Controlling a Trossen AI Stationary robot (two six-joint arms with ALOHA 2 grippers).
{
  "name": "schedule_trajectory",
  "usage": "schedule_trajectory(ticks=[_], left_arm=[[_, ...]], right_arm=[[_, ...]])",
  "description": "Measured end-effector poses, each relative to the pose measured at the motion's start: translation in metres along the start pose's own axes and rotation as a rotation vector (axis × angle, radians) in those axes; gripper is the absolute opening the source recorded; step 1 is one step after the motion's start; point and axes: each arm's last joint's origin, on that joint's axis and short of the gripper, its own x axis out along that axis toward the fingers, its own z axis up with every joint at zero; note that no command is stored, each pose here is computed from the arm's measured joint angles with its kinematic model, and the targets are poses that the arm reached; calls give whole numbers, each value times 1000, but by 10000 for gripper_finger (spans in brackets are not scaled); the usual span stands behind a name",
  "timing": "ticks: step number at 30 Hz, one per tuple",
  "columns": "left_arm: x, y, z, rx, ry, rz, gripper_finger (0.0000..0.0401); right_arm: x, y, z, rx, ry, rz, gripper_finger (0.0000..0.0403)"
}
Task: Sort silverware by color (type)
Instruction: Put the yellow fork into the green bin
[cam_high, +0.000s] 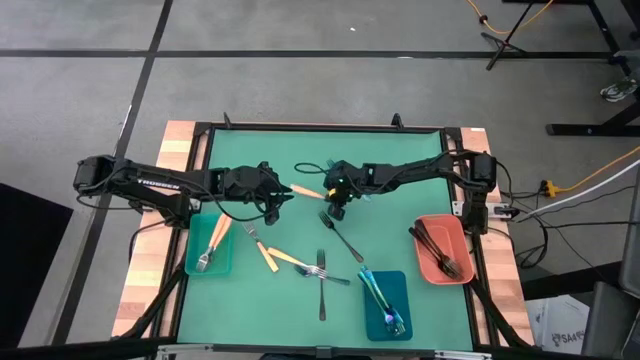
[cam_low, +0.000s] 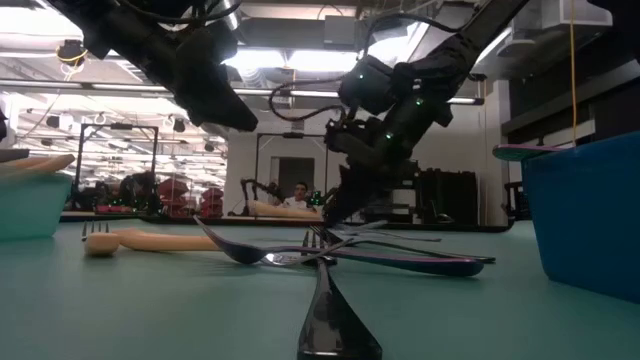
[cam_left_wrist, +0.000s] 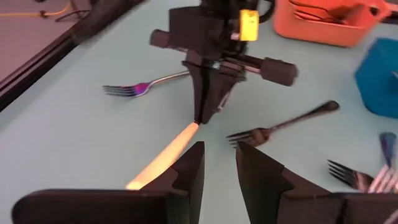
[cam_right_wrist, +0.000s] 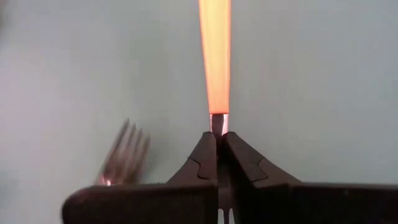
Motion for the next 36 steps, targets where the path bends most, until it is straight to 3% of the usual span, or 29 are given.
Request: schedule_trajectory(ticks=[6,18,21,27,36], left_arm=[[0,2,0,-111,-18,74,86],[0,3,1,-391,-34,87,86],[0,4,1,-424,-51,126,86],[-1,13,2,-609,-135,269,86],[-1,16,11,-698,-235,262,86]], right_arm=[[-1,1,11,106,-118,-11,0],[-5,-2,31,227,-361,-130,0],[-7,-1,34,249,-403,-116,0],[-10,8,43,260,-503,-67,0],[-13,17,49,245,-578,-19,0]])
